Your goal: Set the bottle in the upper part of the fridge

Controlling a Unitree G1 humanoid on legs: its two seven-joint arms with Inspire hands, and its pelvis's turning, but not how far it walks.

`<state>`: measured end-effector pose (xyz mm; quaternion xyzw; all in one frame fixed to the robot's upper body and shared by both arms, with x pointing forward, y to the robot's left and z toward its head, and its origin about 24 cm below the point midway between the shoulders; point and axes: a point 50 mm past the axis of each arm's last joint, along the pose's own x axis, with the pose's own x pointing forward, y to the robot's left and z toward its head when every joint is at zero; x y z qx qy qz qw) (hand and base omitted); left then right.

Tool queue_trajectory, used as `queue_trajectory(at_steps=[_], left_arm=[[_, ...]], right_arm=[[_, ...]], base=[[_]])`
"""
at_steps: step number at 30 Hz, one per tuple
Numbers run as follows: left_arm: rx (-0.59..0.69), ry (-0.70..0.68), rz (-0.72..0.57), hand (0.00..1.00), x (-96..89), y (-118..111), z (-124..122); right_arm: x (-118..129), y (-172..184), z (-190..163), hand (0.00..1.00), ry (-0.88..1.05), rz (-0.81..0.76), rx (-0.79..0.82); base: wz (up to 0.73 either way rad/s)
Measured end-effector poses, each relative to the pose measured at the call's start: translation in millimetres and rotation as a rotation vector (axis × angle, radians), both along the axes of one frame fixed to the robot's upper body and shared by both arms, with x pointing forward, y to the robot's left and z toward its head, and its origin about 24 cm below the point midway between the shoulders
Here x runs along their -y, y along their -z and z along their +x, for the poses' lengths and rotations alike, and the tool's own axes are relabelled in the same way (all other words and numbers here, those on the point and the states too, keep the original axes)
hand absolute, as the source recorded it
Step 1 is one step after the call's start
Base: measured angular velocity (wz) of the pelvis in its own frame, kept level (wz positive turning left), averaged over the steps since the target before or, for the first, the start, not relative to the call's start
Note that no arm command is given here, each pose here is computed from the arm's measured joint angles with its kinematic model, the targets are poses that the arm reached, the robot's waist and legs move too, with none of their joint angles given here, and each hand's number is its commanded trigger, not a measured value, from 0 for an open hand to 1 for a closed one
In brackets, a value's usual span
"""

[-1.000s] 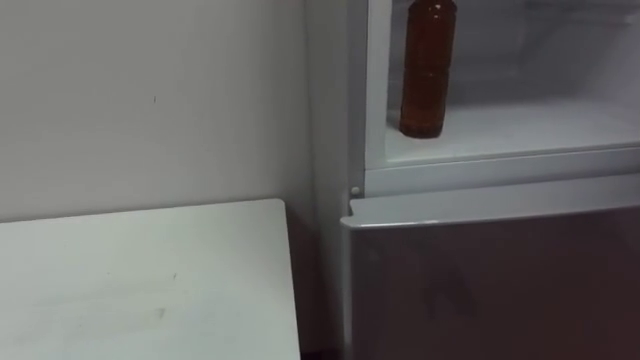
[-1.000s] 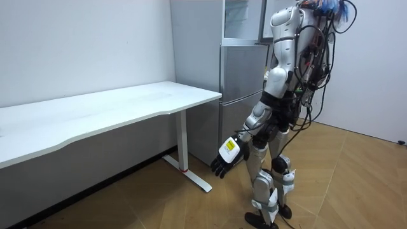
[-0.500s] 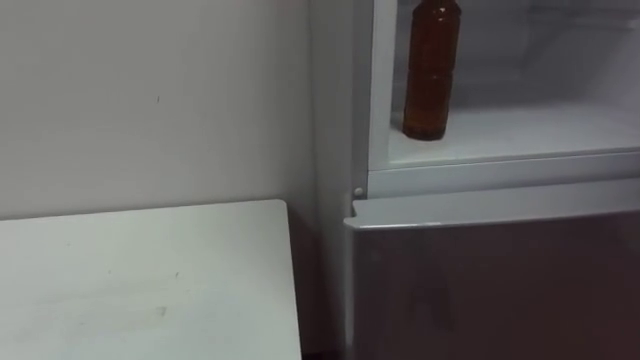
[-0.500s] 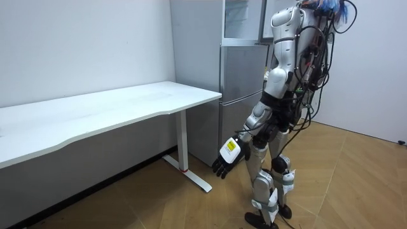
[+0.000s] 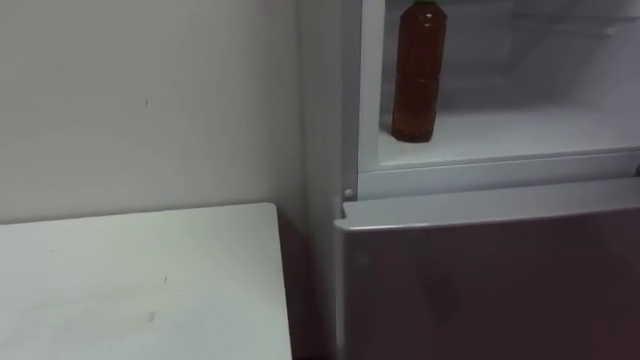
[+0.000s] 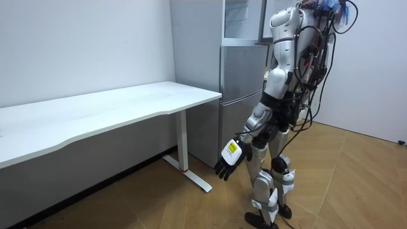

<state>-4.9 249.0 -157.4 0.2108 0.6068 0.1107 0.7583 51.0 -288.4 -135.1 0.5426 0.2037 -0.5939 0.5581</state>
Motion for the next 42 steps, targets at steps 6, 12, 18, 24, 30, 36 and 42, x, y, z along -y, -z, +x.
queue_trajectory(at_steps=[6, 12, 18, 24, 30, 36, 42], left_arm=[[0.009, 0.001, 0.004, 0.0, -2.1, -1.2, 5.1], [0.065, 0.012, 0.018, 0.0, -4.7, -5.7, 17.1], [0.095, -0.021, 0.049, 0.0, -14.6, -10.4, 19.8], [0.107, -0.027, 0.078, 0.0, -20.7, -13.6, 19.9], [0.115, -0.036, 0.08, 0.0, -21.2, -13.2, 23.3], [0.092, -0.009, 0.073, 0.0, -16.9, -10.5, 18.2], [0.099, -0.001, 0.062, 0.0, -15.0, -9.2, 13.2]], right_arm=[[11.2, -25.4, 33.5, 0.0, 0.093, -0.019, 0.135], [25.7, -57.1, 69.6, 0.0, 0.152, -0.053, 0.259], [48.8, -95.4, 77.8, 0.0, 0.243, -0.13, 0.377], [69.8, -136.5, 80.0, 0.0, 0.339, -0.239, 0.473], [74.8, -164.6, 86.1, 0.0, 0.359, -0.302, 0.553], [73.1, -202.1, 94.8, 0.0, 0.347, -0.393, 0.675], [79.1, -236.0, 92.3, 0.0, 0.329, -0.558, 0.707]], base=[[0.0], [0.0], [0.04], [0.04], [-0.02], [-0.04], [0.04]])
